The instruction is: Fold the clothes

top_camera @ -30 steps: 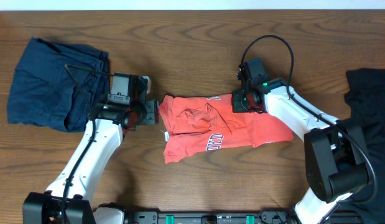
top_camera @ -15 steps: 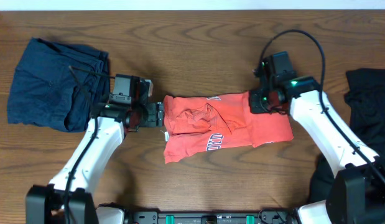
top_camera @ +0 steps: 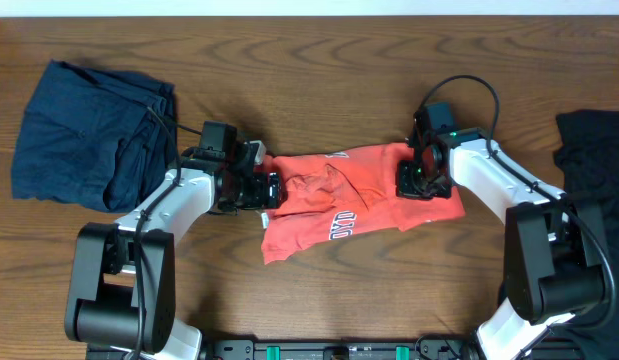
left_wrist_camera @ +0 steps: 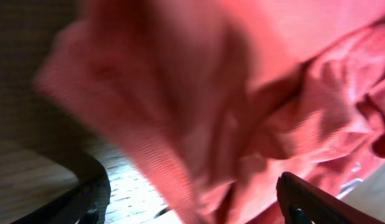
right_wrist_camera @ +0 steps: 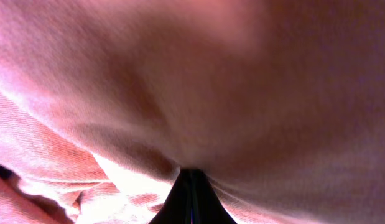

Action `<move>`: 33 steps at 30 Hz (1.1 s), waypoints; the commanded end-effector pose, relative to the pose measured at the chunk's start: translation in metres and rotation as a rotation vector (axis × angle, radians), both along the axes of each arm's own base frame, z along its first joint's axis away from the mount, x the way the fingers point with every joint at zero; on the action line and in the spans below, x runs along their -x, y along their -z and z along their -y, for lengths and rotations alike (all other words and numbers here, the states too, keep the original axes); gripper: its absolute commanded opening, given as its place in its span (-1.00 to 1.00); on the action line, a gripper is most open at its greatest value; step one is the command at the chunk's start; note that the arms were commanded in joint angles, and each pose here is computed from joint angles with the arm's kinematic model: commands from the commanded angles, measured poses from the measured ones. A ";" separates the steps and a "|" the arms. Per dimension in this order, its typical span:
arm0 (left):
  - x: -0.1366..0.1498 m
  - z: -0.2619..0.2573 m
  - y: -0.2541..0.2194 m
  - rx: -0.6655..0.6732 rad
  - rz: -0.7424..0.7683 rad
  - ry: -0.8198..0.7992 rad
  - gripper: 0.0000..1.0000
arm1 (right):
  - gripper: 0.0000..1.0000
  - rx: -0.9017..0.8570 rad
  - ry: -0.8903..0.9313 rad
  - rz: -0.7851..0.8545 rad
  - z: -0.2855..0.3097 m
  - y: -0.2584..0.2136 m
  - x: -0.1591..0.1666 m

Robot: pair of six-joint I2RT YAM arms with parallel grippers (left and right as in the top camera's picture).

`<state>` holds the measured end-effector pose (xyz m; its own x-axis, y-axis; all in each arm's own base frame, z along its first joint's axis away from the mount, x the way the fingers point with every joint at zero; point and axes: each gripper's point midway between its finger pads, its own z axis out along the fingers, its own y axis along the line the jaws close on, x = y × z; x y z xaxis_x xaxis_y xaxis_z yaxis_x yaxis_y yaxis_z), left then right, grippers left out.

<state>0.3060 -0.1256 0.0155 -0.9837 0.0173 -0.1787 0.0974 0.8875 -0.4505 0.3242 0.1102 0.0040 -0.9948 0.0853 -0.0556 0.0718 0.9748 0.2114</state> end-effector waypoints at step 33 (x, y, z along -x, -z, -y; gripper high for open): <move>0.028 -0.010 0.001 -0.084 -0.200 -0.014 -0.88 | -0.98 -0.044 0.032 0.031 0.011 -0.028 0.002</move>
